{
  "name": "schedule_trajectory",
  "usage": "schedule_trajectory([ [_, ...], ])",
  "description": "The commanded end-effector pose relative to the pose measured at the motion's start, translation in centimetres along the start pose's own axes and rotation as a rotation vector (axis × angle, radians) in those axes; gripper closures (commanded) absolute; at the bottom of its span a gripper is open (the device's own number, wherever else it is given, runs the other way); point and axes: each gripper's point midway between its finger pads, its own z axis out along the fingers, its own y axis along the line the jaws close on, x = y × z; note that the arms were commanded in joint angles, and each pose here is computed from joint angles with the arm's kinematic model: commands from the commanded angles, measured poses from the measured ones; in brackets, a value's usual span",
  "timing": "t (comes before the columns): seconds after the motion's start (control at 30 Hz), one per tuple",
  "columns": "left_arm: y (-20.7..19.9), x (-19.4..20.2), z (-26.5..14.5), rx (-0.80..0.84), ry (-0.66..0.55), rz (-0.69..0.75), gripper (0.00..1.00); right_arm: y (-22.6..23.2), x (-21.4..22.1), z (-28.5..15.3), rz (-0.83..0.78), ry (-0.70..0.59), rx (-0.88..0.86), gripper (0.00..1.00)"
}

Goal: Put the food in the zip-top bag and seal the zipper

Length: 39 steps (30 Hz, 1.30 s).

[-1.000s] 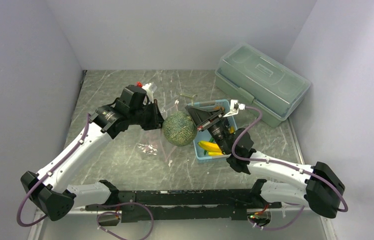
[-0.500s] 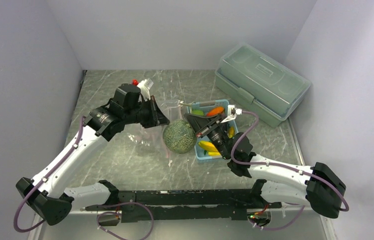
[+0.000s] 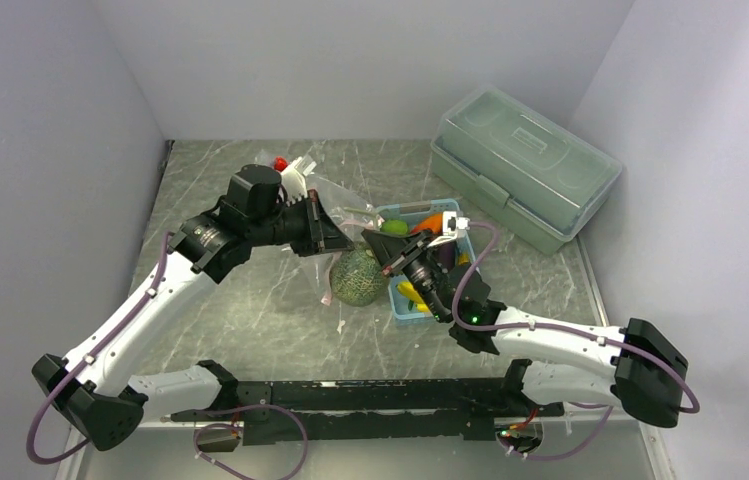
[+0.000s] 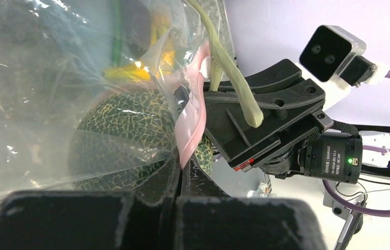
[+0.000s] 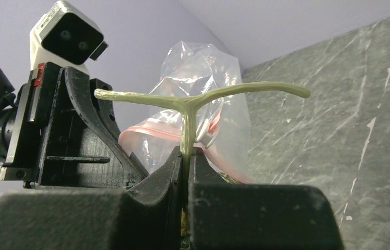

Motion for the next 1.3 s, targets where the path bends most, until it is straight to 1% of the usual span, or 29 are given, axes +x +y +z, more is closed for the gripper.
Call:
schedule_trajectory([
  [0.0, -2.1, 0.0, -0.7, 0.077, 0.005, 0.009, 1.0, 1.8, -4.0, 1.0, 0.045, -0.151, 0.027, 1.0],
  [0.27, -1.0, 0.4, -0.3, 0.047, 0.016, -0.002, 1.0, 0.6, -6.6, 1.6, 0.129, -0.266, 0.176, 1.0],
  [0.4, -0.8, 0.5, -0.2, 0.043, 0.019, -0.013, 1.0, 1.1, -7.3, 2.4, 0.148, -0.301, 0.181, 1.0],
  [0.63, -0.3, 0.6, 0.0, 0.024, 0.016, -0.022, 1.0, 2.2, -7.8, 3.5, 0.185, -0.322, 0.164, 1.0],
  [0.83, 0.6, 0.3, -0.3, -0.03, -0.013, -0.014, 1.0, 2.5, -8.8, 3.2, 0.183, -0.343, 0.168, 1.0],
  [1.07, 1.2, -0.5, -0.4, -0.075, -0.053, 0.001, 1.0, 1.0, -8.0, 2.3, 0.148, -0.309, 0.217, 1.0],
  [1.27, 1.7, -0.8, -0.4, -0.097, -0.072, 0.002, 1.0, -0.5, -8.2, 1.5, 0.115, -0.327, 0.278, 1.0],
])
